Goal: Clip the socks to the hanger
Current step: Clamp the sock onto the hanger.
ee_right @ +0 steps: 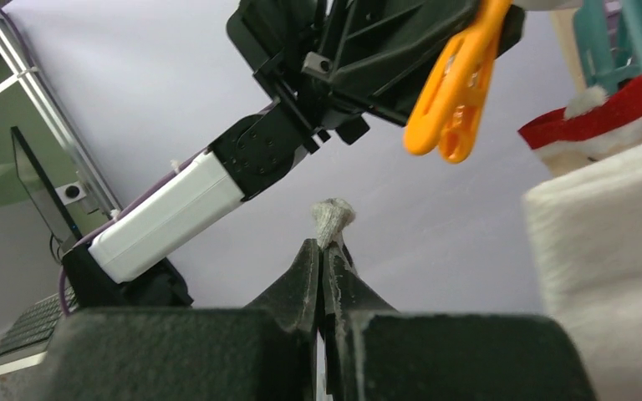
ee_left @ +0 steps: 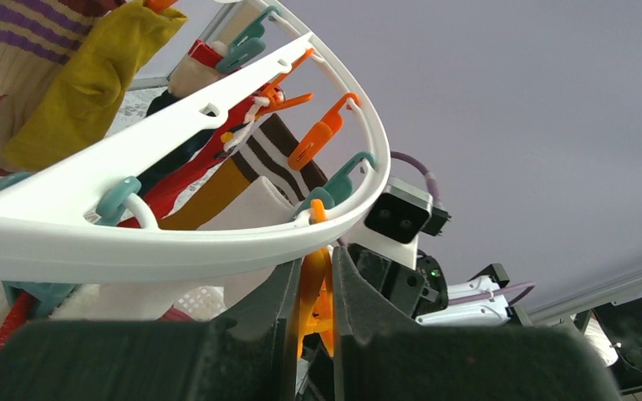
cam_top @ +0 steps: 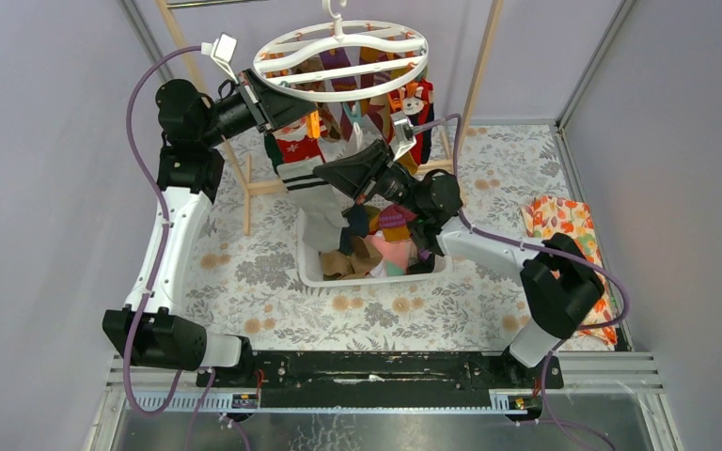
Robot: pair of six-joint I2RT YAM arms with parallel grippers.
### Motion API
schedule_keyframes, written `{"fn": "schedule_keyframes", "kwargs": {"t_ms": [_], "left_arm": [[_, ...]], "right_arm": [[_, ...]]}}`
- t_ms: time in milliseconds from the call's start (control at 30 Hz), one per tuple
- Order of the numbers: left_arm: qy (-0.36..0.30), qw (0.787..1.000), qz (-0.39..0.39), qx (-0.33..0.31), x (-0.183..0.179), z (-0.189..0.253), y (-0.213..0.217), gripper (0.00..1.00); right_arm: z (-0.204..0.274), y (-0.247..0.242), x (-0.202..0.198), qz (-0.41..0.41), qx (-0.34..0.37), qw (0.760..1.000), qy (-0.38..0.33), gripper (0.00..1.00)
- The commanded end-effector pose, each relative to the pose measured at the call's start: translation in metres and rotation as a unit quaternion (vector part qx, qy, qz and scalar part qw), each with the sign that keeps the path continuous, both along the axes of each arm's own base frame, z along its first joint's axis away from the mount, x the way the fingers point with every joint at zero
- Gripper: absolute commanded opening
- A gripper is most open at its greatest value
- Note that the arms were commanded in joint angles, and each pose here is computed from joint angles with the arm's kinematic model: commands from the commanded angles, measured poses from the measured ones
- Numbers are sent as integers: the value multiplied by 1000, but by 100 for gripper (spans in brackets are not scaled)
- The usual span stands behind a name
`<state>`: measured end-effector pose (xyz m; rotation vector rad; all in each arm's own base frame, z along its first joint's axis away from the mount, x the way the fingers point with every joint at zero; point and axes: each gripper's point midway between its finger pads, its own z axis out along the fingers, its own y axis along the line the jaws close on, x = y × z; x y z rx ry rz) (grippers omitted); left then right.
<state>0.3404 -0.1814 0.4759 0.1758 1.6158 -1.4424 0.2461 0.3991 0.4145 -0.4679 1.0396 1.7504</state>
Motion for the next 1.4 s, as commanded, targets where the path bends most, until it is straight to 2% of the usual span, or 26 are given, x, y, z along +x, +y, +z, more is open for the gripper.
{"fn": "schedule_keyframes", "kwargs": {"t_ms": [0, 767, 1367], "left_arm": [[-42, 998, -50, -2, -29, 15, -6, 6], [-35, 997, -68, -18, -33, 15, -6, 5], [-37, 997, -71, -19, -31, 15, -6, 4]], "right_arm": [[48, -10, 3, -17, 86, 995, -41, 0], [42, -25, 49, -47, 133, 990, 12, 0], [52, -25, 50, -28, 154, 988, 13, 0]]}}
